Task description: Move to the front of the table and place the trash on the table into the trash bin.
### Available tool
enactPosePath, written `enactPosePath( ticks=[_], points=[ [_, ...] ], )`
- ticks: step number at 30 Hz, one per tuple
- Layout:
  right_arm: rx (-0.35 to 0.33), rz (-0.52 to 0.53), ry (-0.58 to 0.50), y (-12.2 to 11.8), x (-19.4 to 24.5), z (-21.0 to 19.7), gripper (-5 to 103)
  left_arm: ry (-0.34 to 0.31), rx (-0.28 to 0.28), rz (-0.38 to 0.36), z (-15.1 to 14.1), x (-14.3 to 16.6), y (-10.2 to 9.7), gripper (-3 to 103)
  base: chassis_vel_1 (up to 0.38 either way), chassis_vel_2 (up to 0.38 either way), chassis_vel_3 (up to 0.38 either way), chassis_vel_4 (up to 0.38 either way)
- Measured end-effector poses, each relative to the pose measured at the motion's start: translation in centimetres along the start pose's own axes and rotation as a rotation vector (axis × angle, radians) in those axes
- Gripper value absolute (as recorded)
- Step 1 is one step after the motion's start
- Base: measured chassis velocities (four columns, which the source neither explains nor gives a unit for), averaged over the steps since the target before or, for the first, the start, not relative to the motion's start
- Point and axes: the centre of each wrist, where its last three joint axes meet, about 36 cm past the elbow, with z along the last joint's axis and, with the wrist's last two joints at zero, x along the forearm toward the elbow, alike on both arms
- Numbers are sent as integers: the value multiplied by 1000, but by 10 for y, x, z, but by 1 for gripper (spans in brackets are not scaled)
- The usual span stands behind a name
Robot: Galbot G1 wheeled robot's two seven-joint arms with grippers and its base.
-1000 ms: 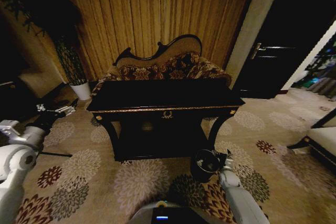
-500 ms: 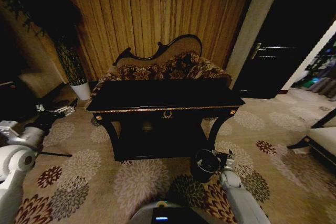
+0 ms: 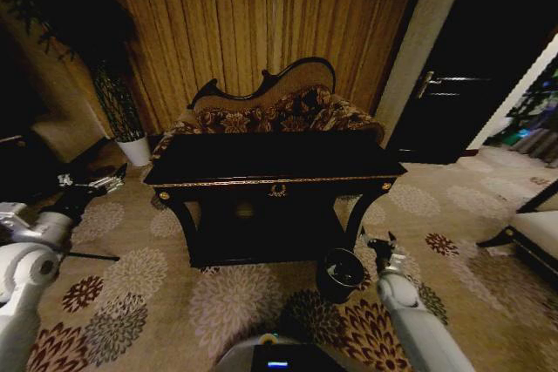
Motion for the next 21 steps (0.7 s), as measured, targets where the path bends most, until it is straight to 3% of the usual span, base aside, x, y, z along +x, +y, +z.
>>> enactPosePath(
  ticks=[4,6,7,8,14,21],
  points=[
    [28,-91,-53,0,19,-46,100,-6,7,1,1,2,-3,100,0,0,0,0],
    [-20,-204,-86,16,47,-107,100,-13,45,5,1,5,-5,100,0,0,0,0],
    [-20,-204,-86,16,47,-107,100,-13,45,5,1,5,-5,100,0,0,0,0],
    [-73,-268,-89,29,66,-136,100,-12,73,17,0,8,-6,100,0,0,0,0],
    [-110,-402,-147,50,93,-178,100,-31,114,48,-6,8,-10,100,0,0,0,0],
    [-89,-402,-201,52,89,-207,100,-43,128,65,-12,10,-16,100,0,0,0,0]
  ],
)
